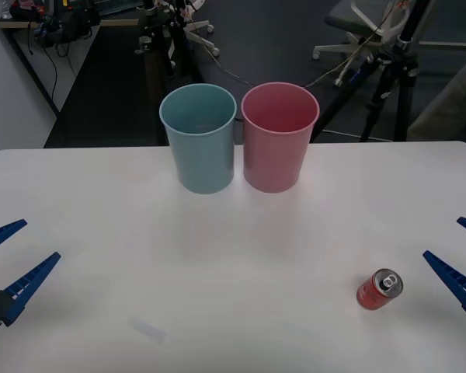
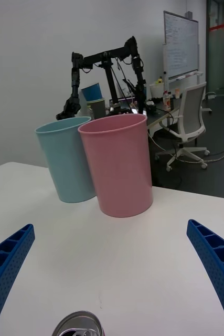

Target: Grasp the object on the table and drop it into the matching bin: aluminum can to the light blue bin, PET bottle to the pink bin.

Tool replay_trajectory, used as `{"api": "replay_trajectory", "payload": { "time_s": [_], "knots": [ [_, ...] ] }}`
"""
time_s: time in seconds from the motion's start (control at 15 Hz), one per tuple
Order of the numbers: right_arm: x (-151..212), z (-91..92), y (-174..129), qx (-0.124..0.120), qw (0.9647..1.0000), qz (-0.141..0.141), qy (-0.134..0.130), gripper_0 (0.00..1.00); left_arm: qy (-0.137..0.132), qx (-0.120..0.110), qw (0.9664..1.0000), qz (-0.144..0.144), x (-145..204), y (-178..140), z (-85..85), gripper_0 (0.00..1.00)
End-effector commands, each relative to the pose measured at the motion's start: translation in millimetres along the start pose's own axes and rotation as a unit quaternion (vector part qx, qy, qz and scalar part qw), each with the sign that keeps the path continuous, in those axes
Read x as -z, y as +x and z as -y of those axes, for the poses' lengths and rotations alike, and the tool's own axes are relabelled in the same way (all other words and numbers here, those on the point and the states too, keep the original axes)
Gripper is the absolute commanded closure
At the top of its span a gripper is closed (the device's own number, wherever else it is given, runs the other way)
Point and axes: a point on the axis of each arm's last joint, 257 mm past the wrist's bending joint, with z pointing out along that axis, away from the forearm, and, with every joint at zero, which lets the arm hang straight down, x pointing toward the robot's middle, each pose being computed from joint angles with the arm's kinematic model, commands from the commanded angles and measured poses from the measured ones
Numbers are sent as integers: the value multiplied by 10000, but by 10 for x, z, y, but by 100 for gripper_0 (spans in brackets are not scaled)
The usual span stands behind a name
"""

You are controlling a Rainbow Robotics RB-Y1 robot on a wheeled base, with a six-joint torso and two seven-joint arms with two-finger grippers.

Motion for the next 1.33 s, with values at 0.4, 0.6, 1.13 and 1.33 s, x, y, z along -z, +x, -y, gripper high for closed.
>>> {"api": "replay_trajectory", "payload": {
  "time_s": [0.4, 0.6, 1.13, 1.33],
  "knots": [
    [-49, -72, 294, -87, 9995, -297, 37, 0, 0, 0, 10000, 0, 0, 0, 0, 0],
    [7, -122, 433, -116, 9991, -403, 40, 0, 0, 0, 10000, 0, 0, 0, 0, 0],
    [268, -262, 913, 443, 9981, -412, -90, 0, 0, 0, 10000, 0, 0, 0, 0, 0],
    [381, -264, 1061, 590, 9972, -457, -47, 0, 0, 0, 10000, 0, 0, 0, 0, 0]
  ]
}}
